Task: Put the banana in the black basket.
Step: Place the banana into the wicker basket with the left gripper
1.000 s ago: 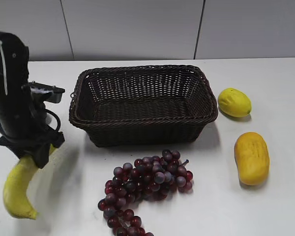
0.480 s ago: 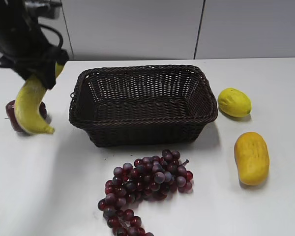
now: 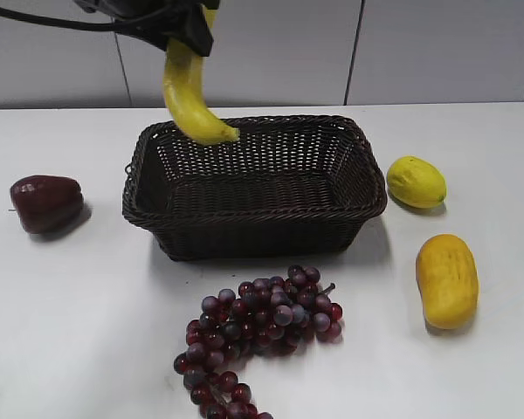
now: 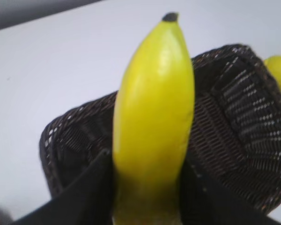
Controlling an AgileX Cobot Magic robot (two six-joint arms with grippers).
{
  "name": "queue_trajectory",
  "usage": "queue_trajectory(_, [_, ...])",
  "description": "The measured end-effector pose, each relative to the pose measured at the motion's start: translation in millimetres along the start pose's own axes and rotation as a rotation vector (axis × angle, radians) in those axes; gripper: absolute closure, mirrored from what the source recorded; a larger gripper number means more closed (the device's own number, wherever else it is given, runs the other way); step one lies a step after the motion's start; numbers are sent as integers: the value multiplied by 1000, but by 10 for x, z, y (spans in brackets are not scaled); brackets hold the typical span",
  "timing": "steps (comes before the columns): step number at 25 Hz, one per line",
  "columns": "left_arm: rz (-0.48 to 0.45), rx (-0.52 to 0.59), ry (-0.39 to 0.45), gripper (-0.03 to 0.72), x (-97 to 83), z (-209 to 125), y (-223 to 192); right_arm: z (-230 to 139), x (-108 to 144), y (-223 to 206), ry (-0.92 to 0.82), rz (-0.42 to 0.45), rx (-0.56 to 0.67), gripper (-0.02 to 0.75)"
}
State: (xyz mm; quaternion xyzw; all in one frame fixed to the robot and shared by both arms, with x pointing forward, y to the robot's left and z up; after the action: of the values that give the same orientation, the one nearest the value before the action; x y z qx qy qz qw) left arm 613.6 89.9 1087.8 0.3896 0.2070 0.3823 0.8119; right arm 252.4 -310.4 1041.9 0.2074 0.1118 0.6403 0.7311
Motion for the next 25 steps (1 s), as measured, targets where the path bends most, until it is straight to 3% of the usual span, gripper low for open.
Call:
queue_trajectory(6, [-45,-60,36,390,-116,61,-410,0,0,0,0,0,0,187])
queue_trajectory(16, [-45,157,28,373,-40,-305,-1103,0,0,0,0,0,0,187])
queue_trajectory(18, [-30,177,10,333,-18,-336,-1137,0,0,0,0,0,0,187])
queue_trajectory(23, [-14,188,-9,87,4,-353,-1156,0,0,0,0,0,0,187])
queue_trajectory(25, [-15,198,-10,48,3,-364,-1154,0,0,0,0,0,0,187])
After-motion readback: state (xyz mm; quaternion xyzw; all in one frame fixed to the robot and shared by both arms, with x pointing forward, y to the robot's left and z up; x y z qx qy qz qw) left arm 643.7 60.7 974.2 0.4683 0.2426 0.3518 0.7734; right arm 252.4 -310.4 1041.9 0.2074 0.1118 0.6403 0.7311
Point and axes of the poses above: a point on each arm's last joint axis where the gripper is mounted, y pointing back along that axis away from the gripper, x along the wrist's bending axis when the last joint is at zero, z = x × y, the point moved 2 cm from there along -y, pointing out along that axis toward the gripper, and after that the axes turned 9 degrees about -y, right-handed, at the moved point
